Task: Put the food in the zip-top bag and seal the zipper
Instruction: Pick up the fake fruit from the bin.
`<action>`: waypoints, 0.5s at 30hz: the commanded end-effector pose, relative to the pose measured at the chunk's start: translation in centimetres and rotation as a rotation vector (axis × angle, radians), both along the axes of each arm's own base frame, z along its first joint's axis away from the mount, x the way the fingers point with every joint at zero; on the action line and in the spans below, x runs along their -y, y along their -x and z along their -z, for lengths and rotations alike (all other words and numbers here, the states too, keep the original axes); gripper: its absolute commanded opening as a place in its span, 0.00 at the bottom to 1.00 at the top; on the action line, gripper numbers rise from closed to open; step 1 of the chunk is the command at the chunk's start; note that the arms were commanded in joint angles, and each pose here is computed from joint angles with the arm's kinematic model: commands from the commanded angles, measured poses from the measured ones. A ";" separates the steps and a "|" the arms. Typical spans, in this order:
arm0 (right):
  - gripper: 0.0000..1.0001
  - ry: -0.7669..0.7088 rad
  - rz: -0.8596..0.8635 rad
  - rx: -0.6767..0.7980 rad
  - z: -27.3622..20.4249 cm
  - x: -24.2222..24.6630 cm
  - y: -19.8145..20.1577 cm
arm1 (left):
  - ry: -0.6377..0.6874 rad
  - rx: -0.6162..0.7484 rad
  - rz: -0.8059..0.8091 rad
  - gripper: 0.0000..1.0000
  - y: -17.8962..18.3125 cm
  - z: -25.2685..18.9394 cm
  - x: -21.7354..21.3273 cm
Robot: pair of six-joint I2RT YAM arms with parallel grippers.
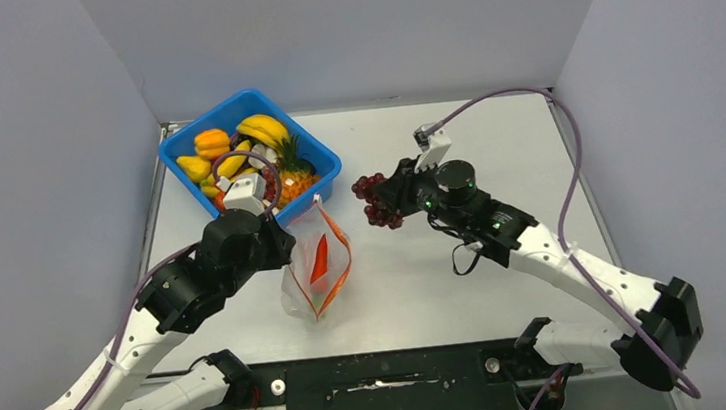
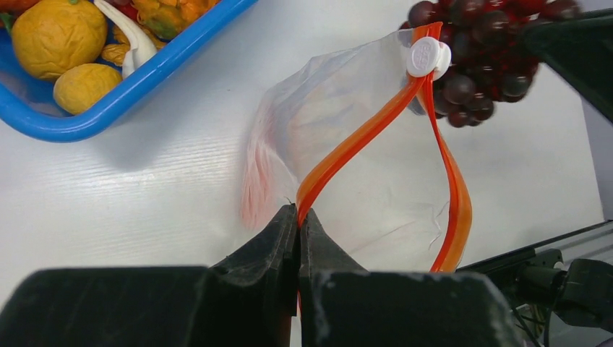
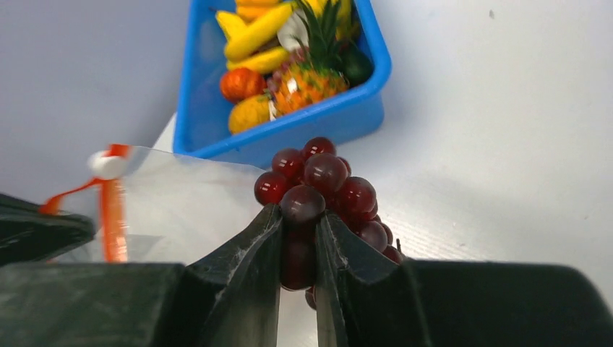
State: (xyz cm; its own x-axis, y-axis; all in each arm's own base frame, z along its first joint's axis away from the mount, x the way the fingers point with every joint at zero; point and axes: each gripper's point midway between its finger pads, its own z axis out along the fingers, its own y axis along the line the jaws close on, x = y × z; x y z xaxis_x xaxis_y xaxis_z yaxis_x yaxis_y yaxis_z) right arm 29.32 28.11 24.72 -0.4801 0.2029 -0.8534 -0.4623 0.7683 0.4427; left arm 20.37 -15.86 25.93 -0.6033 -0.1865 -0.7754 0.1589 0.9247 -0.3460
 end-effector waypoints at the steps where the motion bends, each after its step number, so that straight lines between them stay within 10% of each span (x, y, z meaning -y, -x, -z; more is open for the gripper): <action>1: 0.00 -0.031 -0.008 0.191 -9.1 1.9 1.6 | 0.134 0.065 -0.019 0.00 -1.5 -2.6 1.8; 15: 0.00 -0.363 -0.237 0.333 -22.0 1.4 8.8 | 0.215 0.036 -0.001 0.00 -4.6 -2.5 5.2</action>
